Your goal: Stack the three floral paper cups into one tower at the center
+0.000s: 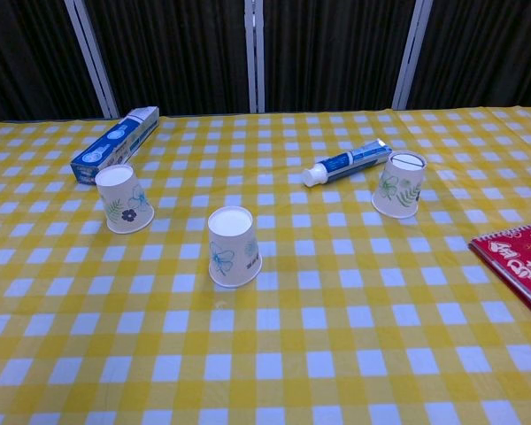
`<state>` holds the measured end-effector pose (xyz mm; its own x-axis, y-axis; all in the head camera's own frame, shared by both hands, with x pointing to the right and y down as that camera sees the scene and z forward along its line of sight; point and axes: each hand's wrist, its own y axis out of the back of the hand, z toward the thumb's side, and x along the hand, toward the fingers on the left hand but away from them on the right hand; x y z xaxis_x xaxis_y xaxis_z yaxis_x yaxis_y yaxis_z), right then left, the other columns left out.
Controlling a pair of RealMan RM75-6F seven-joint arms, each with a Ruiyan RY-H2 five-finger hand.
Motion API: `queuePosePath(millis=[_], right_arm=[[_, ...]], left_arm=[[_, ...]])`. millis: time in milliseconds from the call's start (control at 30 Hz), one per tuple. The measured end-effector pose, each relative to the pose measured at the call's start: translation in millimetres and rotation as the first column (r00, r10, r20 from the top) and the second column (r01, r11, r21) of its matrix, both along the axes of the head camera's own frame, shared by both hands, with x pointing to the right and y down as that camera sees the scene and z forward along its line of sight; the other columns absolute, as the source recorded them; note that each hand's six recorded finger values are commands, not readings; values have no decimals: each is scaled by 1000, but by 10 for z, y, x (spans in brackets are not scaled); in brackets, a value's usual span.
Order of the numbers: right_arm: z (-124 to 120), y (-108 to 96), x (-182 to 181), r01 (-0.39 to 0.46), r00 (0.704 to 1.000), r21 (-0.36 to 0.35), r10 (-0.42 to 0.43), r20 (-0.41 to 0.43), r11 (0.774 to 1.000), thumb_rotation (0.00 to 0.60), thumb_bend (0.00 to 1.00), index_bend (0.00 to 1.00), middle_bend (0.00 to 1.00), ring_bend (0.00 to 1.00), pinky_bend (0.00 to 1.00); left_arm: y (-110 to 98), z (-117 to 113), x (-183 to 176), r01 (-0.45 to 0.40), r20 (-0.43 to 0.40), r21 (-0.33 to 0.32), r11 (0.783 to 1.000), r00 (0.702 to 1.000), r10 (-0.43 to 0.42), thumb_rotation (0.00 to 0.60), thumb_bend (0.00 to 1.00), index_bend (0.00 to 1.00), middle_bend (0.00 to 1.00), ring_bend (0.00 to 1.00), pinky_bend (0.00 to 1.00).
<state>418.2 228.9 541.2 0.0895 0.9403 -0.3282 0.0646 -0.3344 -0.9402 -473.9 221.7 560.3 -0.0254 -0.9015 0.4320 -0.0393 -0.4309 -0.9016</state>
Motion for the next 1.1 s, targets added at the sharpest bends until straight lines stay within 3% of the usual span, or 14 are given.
queuePosePath(millis=[433, 667, 800, 967, 1100], right_arm=[[-14, -10, 0, -3, 1000, 10, 3, 12, 1000, 600, 87, 0, 0, 0, 23], [-22, -34, 32, -17, 999, 13, 17, 32, 1000, 600, 88, 0, 0, 0, 40], [2, -43, 59, -27, 999, -2, 27, 43, 1000, 600, 88, 0, 0, 0, 46], [-2, -81, 104, -37, 999, 12, 36, 36, 999, 600, 88, 0, 0, 0, 52], [0, -95, 134, -48, 998, 18, 47, 32, 999, 600, 88, 0, 0, 0, 52]], left_arm=[[-24, -5, 24, -3, -15, 1, 1000, 1000, 3, 600, 28, 0, 0, 0, 0], [-191, 45, 94, -6, -44, 4, 1000, 999, 6, 600, 32, 0, 0, 0, 0], [-437, 127, 227, -39, -66, -3, 999, 997, 38, 600, 94, 26, 0, 0, 19], [-796, 283, 451, -98, -80, -41, 994, 992, 95, 600, 120, 191, 0, 0, 70], [-1064, 384, 654, -155, -62, -61, 986, 987, 151, 600, 123, 248, 0, 0, 89]])
